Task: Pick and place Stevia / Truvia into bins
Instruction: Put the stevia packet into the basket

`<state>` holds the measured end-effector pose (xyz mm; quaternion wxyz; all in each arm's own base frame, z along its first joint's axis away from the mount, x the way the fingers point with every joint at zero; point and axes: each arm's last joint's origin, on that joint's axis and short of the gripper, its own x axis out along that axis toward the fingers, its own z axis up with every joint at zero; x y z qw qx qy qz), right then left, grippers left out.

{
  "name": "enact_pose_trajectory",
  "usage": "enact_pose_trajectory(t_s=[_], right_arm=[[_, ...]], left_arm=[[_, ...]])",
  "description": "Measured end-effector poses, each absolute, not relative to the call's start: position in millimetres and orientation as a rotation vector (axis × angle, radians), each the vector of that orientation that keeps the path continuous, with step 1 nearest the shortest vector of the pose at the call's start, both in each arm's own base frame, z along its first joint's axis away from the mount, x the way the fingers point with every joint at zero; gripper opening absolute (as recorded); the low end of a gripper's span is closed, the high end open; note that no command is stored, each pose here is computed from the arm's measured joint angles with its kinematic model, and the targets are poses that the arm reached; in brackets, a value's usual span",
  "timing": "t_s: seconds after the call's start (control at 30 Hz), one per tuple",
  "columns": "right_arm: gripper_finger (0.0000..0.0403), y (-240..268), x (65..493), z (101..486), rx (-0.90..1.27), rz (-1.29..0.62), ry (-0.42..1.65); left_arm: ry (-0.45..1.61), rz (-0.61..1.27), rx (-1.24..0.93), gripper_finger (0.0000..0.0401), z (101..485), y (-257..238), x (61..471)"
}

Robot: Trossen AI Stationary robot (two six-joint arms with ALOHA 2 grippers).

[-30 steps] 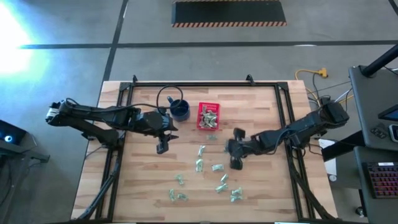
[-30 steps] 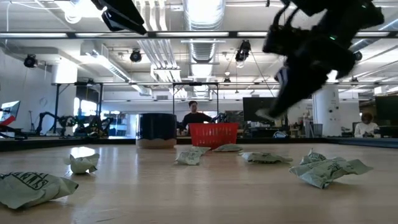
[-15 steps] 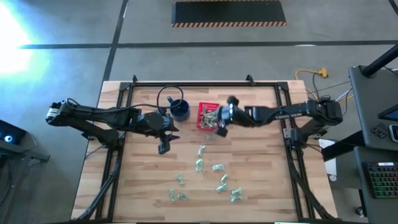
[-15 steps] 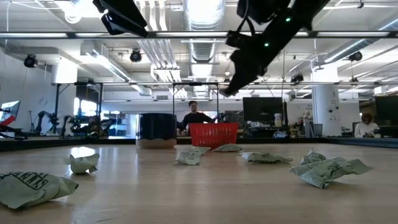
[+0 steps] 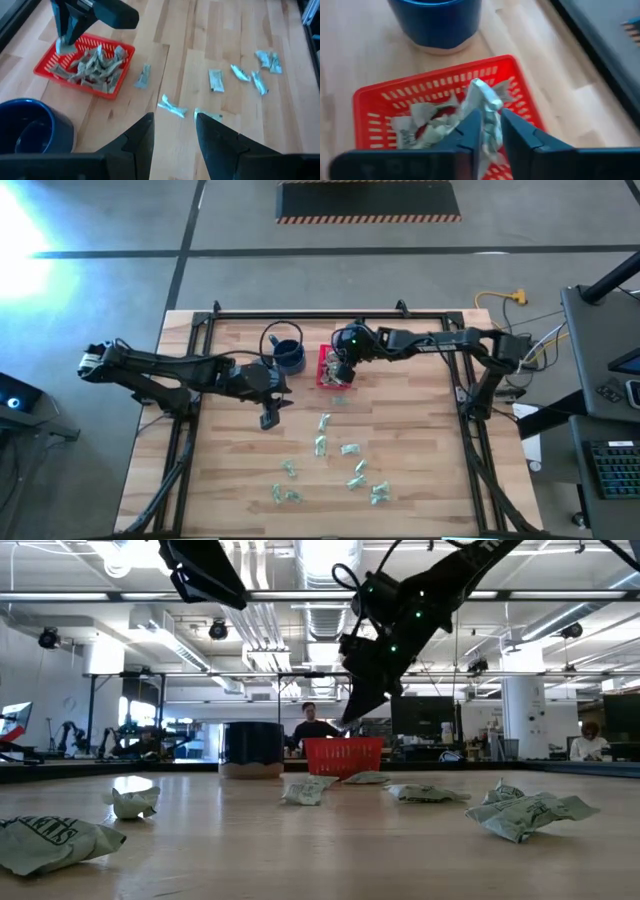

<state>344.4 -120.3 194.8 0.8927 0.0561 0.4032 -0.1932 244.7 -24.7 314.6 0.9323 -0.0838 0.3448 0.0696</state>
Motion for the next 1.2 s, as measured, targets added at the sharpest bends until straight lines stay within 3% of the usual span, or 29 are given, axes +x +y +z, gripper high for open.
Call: enact_pose_trajectory(t_s=[0.23, 0.4, 0.77, 1.07, 1.2], right_arm=[[0.0144, -122, 349, 195, 0.133, -0.373, 0.892], [0.0176, -116, 344, 207, 0.130, -0.240, 0.884], [0.0168, -86, 299, 231, 0.191, 0.011, 0.972], [0.0159, -50, 240, 244, 0.265, 0.011, 0.921], [0.0160, -35, 214, 248, 0.312, 0.010, 0.868]], left_arm=[[0.789, 0.141, -0.126, 0.0130, 295, -27, 261], [0.848, 0.120, -0.055, 0.0130, 268, -29, 284], [0.888, -0.007, 0.144, 0.0130, 209, -36, 333], [0.896, -0.016, 0.187, 0.0130, 186, -31, 348], [0.891, -0.094, 0.341, 0.0130, 186, -30, 348]])
